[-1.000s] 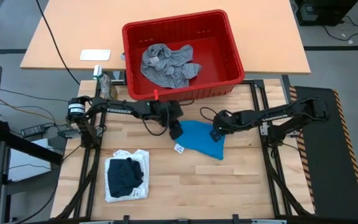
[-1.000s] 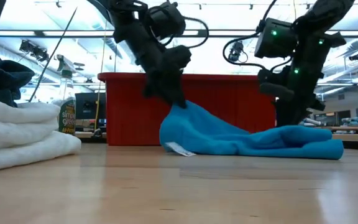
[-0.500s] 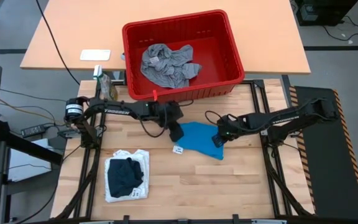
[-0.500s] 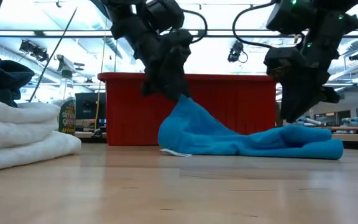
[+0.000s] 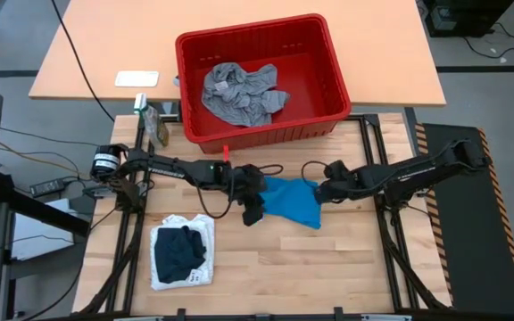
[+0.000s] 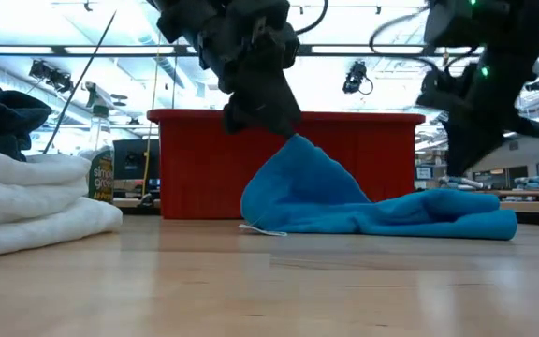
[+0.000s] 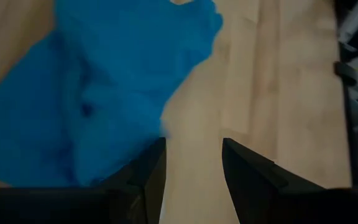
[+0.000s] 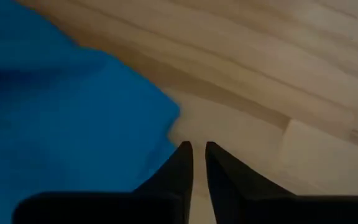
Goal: Fold laundry
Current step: Fold the light blue shorts
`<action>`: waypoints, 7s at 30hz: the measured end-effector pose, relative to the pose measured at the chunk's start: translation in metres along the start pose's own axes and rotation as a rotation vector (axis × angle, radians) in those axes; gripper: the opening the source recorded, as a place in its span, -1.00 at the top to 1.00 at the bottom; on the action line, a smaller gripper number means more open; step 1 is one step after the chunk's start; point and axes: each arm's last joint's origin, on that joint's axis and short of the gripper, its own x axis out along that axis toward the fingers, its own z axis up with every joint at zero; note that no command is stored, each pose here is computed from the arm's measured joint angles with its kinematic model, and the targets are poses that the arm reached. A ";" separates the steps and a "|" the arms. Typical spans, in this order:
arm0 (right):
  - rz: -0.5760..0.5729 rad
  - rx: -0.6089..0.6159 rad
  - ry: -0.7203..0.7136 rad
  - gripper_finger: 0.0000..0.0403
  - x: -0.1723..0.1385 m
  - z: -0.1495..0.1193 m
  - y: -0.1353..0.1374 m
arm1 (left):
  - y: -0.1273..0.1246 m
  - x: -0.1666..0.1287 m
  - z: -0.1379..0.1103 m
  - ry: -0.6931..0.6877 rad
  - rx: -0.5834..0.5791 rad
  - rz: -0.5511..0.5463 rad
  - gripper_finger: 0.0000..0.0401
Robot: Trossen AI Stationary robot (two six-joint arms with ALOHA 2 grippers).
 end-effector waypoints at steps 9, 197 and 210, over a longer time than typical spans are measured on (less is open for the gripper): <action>0.254 -0.044 0.240 0.80 0.002 -0.013 0.011 | -0.008 -0.005 0.011 -0.024 -0.022 -0.052 0.22; 0.778 -0.495 -0.276 0.93 -0.017 -0.050 0.134 | -0.041 -0.024 -0.015 0.009 0.124 -0.156 0.94; 0.598 -0.442 -0.616 0.93 -0.064 0.009 0.109 | -0.048 -0.085 0.055 -0.171 0.384 -0.059 0.94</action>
